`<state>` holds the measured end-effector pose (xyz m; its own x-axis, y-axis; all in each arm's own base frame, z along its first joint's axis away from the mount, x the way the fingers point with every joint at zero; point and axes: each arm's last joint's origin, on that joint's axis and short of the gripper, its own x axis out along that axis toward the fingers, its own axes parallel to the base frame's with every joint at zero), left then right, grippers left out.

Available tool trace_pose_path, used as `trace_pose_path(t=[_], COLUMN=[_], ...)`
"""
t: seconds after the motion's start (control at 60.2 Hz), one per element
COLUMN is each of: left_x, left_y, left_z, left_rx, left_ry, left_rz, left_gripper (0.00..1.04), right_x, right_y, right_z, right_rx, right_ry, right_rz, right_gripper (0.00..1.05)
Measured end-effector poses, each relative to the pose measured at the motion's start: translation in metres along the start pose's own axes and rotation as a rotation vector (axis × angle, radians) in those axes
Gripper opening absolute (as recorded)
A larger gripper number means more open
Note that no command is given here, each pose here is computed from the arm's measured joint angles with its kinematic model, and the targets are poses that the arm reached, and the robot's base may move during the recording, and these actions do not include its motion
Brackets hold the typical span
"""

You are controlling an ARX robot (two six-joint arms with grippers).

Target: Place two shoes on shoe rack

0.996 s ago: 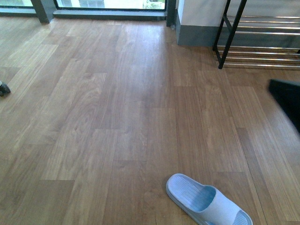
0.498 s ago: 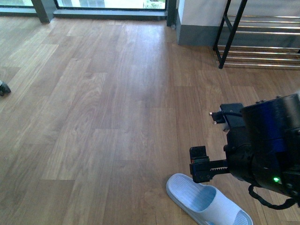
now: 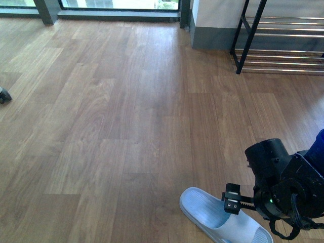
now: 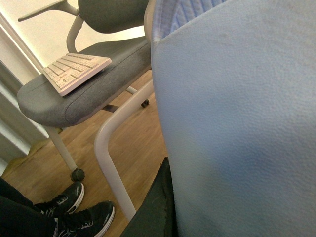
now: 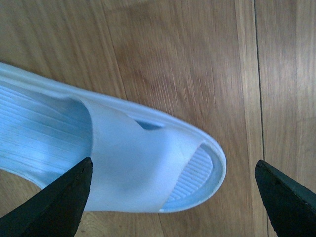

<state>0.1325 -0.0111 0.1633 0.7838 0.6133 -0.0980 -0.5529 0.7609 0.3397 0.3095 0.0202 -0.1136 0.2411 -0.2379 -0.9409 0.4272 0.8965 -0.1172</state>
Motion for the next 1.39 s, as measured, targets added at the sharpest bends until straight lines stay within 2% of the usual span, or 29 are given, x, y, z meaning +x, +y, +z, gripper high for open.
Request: trace_pose_path(t=[0.116, 0.299, 0.564, 0.979, 1.228, 1.394], left_x=[0.000, 0.000, 0.000, 0.000, 0.000, 0.000], left_y=[0.000, 0.000, 0.000, 0.000, 0.000, 0.000], left_z=[0.000, 0.000, 0.000, 0.000, 0.000, 0.000], left_rx=[0.000, 0.000, 0.000, 0.000, 0.000, 0.000], left_ry=[0.000, 0.000, 0.000, 0.000, 0.000, 0.000], left_rz=[0.000, 0.000, 0.000, 0.000, 0.000, 0.000], left_gripper=[0.02, 0.02, 0.02, 0.02, 0.02, 0.02], right_x=[0.008, 0.015, 0.009, -0.019, -0.007, 0.005], right_y=[-0.003, -0.011, -0.003, 0.010, 0.024, 0.031], right_z=[-0.003, 0.001, -0.001, -0.003, -0.017, -0.013], right_rx=[0.056, 0.245, 0.305, 0.277, 0.218, 0.205], right_ry=[0.033, 0.105, 0.108, 0.060, 0.081, 0.042], right_rz=[-0.002, 0.072, 0.118, 0.190, 0.183, 0.165], right_gripper=[0.95, 0.95, 0.95, 0.95, 0.95, 0.95])
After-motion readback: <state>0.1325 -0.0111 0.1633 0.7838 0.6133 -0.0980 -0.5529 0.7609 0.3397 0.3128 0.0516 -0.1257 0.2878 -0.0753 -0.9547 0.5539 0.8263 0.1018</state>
